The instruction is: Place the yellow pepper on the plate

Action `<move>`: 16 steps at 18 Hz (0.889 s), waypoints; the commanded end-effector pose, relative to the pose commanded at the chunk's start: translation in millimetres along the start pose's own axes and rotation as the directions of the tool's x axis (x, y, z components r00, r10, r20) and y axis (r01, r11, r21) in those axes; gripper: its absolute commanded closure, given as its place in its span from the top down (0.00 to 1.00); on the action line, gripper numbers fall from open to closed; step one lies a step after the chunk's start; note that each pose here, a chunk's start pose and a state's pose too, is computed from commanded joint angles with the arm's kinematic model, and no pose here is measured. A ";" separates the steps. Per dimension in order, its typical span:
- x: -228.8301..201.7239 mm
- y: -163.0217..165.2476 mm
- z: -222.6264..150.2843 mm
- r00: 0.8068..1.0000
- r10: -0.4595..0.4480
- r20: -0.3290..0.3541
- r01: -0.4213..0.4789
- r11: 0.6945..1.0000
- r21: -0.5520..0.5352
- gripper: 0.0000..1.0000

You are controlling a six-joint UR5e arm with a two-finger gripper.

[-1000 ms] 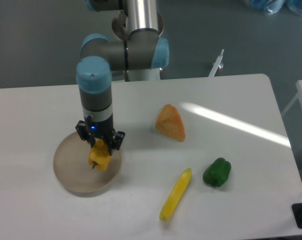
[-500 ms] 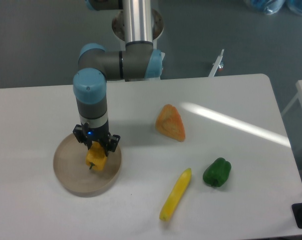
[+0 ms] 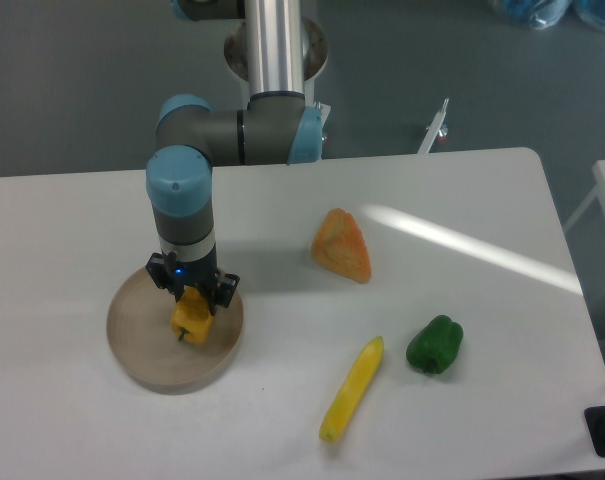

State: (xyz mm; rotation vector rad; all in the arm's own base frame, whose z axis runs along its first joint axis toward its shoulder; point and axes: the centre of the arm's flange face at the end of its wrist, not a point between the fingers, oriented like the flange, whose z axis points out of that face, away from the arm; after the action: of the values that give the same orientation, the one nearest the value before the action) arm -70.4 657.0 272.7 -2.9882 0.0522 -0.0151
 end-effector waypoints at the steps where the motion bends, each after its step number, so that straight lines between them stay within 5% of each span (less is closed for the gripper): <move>1: -0.2 -0.5 0.4 1.000 0.000 0.000 0.000 1.000 0.000 0.50; 6: -0.7 -0.5 5.4 1.000 0.003 -0.001 -0.003 1.000 -0.008 0.54; 10: -1.0 -1.0 4.6 1.000 0.006 0.001 -0.006 1.000 -0.005 0.75; 12: -1.2 -1.8 1.5 1.000 0.003 0.004 -0.003 1.000 -0.002 0.99; 16: -1.0 -3.2 -9.4 1.000 0.001 0.011 -0.001 1.000 0.016 1.00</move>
State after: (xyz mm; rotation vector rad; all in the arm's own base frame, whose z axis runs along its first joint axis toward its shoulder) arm -71.4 658.7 282.5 -2.9724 0.0522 0.0004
